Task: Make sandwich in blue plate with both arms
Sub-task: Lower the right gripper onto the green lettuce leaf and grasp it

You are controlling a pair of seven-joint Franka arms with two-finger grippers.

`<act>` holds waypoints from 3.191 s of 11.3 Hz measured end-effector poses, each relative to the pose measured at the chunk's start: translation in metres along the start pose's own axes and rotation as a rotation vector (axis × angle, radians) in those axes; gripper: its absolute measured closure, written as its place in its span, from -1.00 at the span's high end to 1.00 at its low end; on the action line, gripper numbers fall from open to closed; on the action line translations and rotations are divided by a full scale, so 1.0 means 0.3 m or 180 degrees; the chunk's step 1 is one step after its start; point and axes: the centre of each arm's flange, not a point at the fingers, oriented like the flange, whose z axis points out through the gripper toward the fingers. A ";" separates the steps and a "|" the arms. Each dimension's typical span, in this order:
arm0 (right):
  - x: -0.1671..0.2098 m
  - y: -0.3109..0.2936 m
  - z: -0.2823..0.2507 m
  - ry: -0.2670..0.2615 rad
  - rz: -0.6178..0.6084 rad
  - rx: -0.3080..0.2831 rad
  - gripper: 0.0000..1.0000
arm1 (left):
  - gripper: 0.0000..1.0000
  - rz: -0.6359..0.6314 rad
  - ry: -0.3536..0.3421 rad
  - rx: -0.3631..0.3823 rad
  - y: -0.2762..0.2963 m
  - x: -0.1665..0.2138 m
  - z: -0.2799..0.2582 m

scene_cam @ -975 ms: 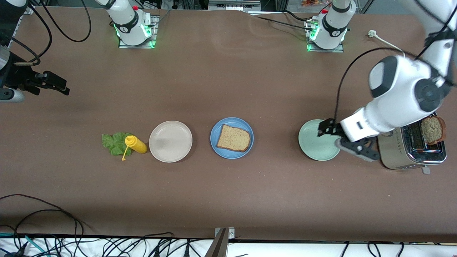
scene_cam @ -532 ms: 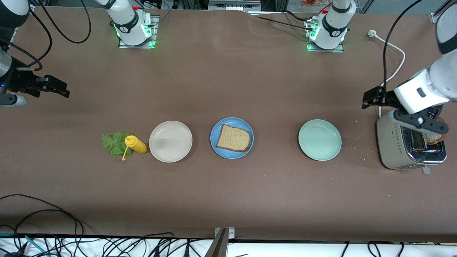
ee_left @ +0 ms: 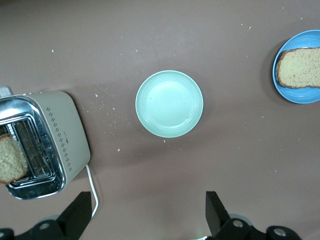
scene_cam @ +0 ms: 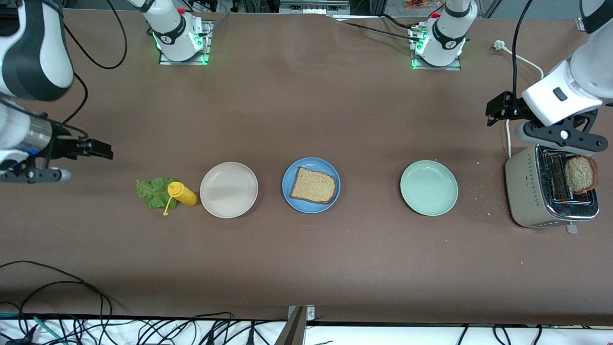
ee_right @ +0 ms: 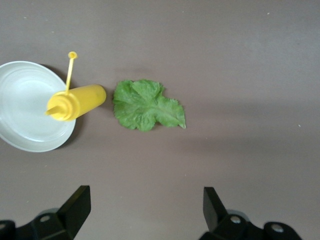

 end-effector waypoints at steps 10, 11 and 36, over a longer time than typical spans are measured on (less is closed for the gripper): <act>0.066 0.020 0.659 0.0309 -0.0126 -0.0064 1.00 | 1.00 -0.0048 0.0060 0.0001 0.076 -0.193 -0.009; 0.045 0.020 0.704 0.0303 -0.0165 -0.0068 1.00 | 1.00 -0.0062 0.0052 0.0000 0.069 -0.197 -0.006; -0.097 -0.083 0.294 0.0268 -0.0726 0.0020 -0.98 | 1.00 -0.0099 0.0009 -0.0008 0.046 -0.198 0.012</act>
